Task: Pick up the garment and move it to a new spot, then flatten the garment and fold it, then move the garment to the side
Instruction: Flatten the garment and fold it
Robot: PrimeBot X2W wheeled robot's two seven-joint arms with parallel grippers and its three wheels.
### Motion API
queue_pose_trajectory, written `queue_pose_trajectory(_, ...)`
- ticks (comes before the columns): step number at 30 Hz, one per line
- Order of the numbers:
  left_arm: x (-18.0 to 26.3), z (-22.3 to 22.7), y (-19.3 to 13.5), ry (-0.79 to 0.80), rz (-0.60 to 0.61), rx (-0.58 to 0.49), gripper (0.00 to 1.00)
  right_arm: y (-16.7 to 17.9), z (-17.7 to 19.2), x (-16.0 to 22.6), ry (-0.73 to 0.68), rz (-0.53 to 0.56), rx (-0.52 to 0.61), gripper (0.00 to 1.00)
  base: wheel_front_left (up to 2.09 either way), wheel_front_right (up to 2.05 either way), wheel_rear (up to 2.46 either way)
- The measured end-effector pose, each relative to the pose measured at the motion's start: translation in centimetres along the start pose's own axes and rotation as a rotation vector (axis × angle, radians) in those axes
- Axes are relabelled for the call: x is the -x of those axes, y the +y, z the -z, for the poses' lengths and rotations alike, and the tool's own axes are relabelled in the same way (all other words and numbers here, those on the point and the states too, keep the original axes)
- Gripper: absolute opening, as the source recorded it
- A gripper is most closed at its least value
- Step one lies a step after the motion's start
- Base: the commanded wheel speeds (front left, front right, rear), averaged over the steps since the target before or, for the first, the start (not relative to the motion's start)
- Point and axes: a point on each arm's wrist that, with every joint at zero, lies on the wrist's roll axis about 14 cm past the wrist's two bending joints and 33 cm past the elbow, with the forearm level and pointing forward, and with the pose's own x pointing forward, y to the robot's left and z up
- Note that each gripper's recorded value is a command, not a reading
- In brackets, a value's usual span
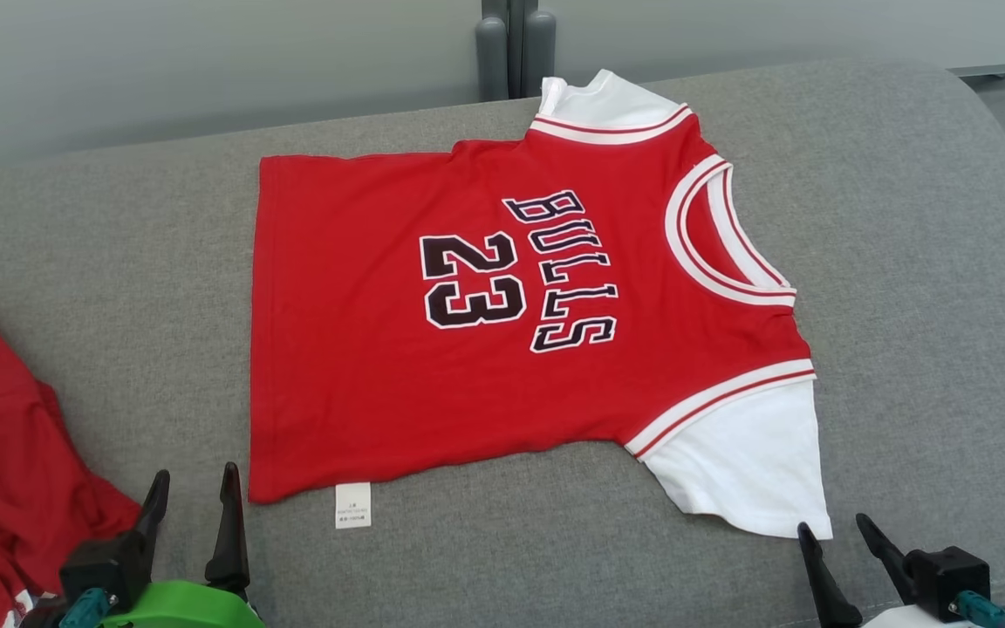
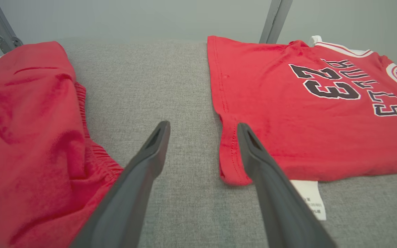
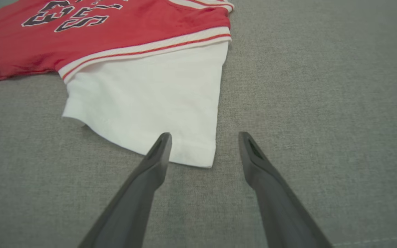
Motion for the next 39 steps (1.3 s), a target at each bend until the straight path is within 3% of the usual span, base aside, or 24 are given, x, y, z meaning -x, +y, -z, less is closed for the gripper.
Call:
queue_pose_trajectory(3, 0.0, 0.2, -0.1, 0.006, 0.007, -0.014, 1.00, 0.0, 1.3, 0.0, 0.044, 0.004, -0.008, 0.92, 0.00, 0.00, 0.00)
queue_pose_trajectory(7, 0.1, 0.4, 0.0, 0.011, 0.009, -0.013, 1.00, 0.2, 2.4, -0.2, 0.078, 0.016, -0.043, 0.66, 0.00, 0.00, 0.00)
queue_pose_trajectory(9, 0.1, 0.5, 0.1, 0.015, 0.004, -0.014, 1.00, 0.4, 1.9, -0.9, 0.068, 0.012, -0.048, 0.59, 0.00, 0.00, 0.00)
queue_pose_trajectory(12, 0.0, 0.6, 0.3, 0.019, -0.001, -0.017, 1.00, 0.5, 1.1, -2.0, 0.048, 0.004, -0.049, 0.60, 0.00, 0.00, 0.00)
queue_pose_trajectory(15, 0.1, 0.7, 0.4, 0.021, -0.006, -0.021, 1.00, 0.7, 1.2, -2.4, 0.053, -0.006, -0.050, 0.53, 0.00, 0.00, 0.00)
queue_pose_trajectory(17, 0.1, 0.8, 0.4, 0.025, 0.000, -0.020, 1.00, 0.7, 1.4, -2.4, 0.060, -0.005, -0.050, 0.42, 0.00, 0.00, 0.00)
queue_pose_trajectory(18, 0.1, 0.9, 0.4, 0.028, -0.001, -0.019, 1.00, 0.6, 1.5, -2.4, 0.063, -0.003, -0.050, 0.32, 0.00, 0.00, 0.00)
queue_pose_trajectory(20, 0.1, 1.1, 0.3, 0.034, 0.007, -0.017, 1.00, 0.4, 1.7, -2.4, 0.070, 0.003, -0.055, 0.00, 0.00, 0.00, 0.00)
queue_pose_trajectory(39, -1.0, 5.7, -2.8, 0.196, 0.134, 0.001, 1.00, 0.1, 1.6, -2.8, 0.065, 0.014, -0.096, 0.00, 0.00, 0.00, 0.00)
